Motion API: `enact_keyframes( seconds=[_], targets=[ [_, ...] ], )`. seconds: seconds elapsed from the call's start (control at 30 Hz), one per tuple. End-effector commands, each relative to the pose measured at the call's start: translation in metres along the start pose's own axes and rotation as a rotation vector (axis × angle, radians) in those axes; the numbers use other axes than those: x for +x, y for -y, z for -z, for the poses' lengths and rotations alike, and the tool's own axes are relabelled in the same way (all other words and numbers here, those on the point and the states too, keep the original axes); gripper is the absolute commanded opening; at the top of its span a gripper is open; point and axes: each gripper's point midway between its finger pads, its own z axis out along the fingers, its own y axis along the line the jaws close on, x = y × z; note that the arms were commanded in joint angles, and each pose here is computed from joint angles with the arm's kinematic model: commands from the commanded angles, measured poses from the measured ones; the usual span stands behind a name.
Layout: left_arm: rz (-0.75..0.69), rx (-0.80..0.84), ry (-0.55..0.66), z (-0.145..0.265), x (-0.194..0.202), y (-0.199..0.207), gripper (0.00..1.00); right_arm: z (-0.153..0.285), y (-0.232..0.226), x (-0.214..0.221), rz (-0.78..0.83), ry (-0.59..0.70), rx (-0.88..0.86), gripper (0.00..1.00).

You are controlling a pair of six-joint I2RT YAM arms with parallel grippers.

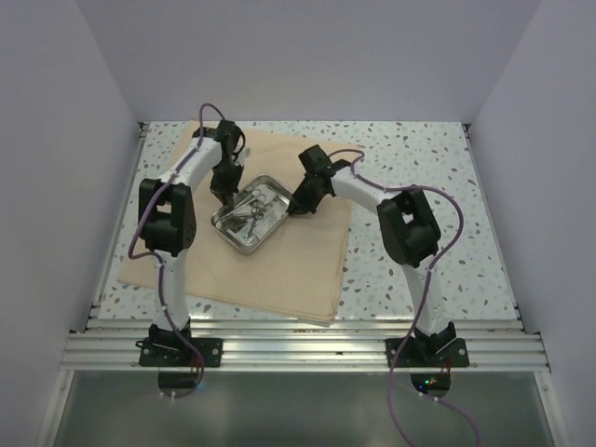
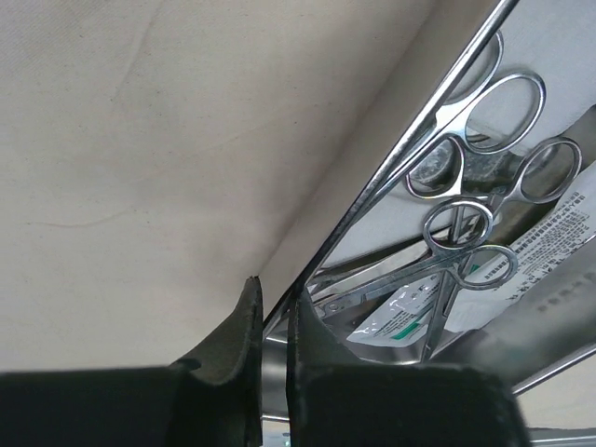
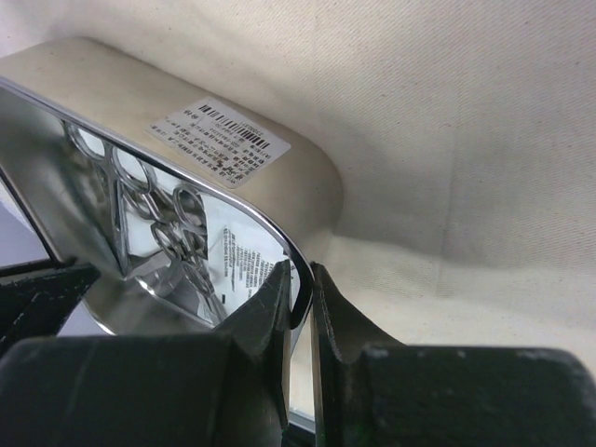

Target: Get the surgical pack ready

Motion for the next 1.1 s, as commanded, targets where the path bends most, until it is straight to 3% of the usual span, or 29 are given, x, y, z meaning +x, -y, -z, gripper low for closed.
enact_keyframes(
  seconds=[0.0, 0.03, 0.07, 0.1, 0.2, 0.33, 0.4, 0.57, 0.7, 0.77, 0.8, 0.9, 1.07],
  targets=[
    [0.168, -0.015, 0.325, 0.01, -0.089, -0.006, 0.06, 0.018, -0.016, 0.096, 0.162, -0.262, -0.033, 0.05],
    [0.173, -0.021, 0.33, 0.012, -0.089, -0.007, 0.18, 0.02, -0.013, 0.098, 0.173, -0.268, -0.021, 0.12],
    [0.178, -0.03, 0.334, 0.013, -0.089, -0.009, 0.23, 0.021, -0.012, 0.098, 0.199, -0.271, -0.024, 0.19],
    [0.189, -0.042, 0.35, 0.02, -0.091, -0.011, 0.3, 0.024, -0.014, 0.096, 0.219, -0.261, -0.03, 0.32],
    [0.2, -0.046, 0.377, 0.031, -0.094, -0.012, 0.36, 0.036, -0.016, 0.092, 0.296, -0.24, -0.028, 0.54],
    [0.219, -0.047, 0.424, 0.057, -0.097, -0.014, 0.49, 0.071, -0.009, 0.076, 0.443, -0.165, 0.034, 0.63],
    [0.22, -0.026, 0.433, 0.065, -0.096, -0.011, 0.5, 0.096, -0.01, 0.061, 0.538, -0.094, 0.026, 0.64],
    [0.225, -0.009, 0.383, 0.063, -0.072, -0.007, 0.51, 0.128, 0.002, 0.001, 0.55, 0.04, 0.038, 0.64],
    [0.324, -0.099, 0.402, 0.069, -0.053, -0.026, 0.49, 0.137, -0.002, -0.058, 0.513, 0.147, 0.008, 0.58],
    [0.39, -0.114, 0.412, 0.075, -0.034, -0.038, 0.43, 0.12, 0.002, -0.087, 0.541, 0.175, 0.032, 0.43],
    [0.439, -0.105, 0.445, 0.088, -0.029, -0.041, 0.28, 0.124, -0.012, -0.1, 0.571, 0.222, 0.013, 0.19],
    [0.533, -0.1, 0.391, 0.075, 0.009, -0.049, 0.0, 0.106, -0.028, -0.126, 0.635, 0.285, 0.001, 0.0],
    [0.616, -0.04, 0.342, 0.064, 0.046, -0.042, 0.0, 0.069, -0.034, -0.157, 0.636, 0.324, -0.042, 0.0]
  ],
)
